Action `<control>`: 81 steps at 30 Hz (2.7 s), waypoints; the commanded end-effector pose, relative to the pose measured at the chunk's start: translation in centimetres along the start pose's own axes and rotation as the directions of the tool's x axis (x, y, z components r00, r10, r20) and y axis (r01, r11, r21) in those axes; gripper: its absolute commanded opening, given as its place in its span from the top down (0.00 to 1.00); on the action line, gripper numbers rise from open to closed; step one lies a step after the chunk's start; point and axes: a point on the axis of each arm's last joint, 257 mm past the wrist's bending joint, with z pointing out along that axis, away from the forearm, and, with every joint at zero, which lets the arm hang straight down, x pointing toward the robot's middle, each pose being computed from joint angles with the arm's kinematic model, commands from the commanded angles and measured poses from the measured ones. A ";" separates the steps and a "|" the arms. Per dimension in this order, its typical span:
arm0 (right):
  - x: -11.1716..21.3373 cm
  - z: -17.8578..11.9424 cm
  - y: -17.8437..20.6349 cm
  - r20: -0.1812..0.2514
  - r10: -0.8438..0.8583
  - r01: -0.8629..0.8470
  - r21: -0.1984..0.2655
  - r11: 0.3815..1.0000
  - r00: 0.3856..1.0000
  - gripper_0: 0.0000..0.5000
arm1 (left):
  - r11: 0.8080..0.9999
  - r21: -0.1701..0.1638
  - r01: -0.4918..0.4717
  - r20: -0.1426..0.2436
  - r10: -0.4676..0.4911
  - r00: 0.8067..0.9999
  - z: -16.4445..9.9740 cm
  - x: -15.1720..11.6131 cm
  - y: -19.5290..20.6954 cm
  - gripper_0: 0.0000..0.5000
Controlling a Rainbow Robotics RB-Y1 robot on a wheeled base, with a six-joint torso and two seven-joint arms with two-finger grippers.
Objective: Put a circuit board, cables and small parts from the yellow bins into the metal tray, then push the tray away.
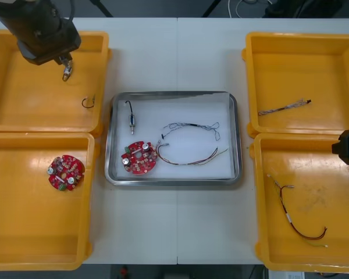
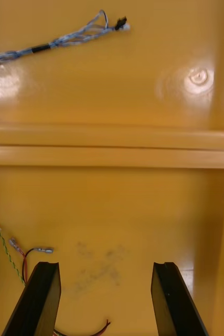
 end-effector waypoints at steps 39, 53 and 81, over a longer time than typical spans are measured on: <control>3.8 1.0 -0.3 -0.097 0.013 -0.015 -0.018 1.000 0.995 0.00 | 0.884 0.076 -0.462 -0.067 0.467 0.882 7.8 21.6 -13.1 1.00; 3.6 0.8 0.1 -0.087 0.004 -0.007 -0.027 1.000 0.996 0.00 | 0.861 0.062 -0.505 -0.054 0.508 0.860 8.8 21.8 -12.7 0.80; -1.0 -1.9 8.4 0.018 -0.300 0.298 -0.178 0.938 0.954 0.00 | 0.877 0.049 -0.477 -0.085 0.480 0.873 -1.2 18.4 -9.2 0.00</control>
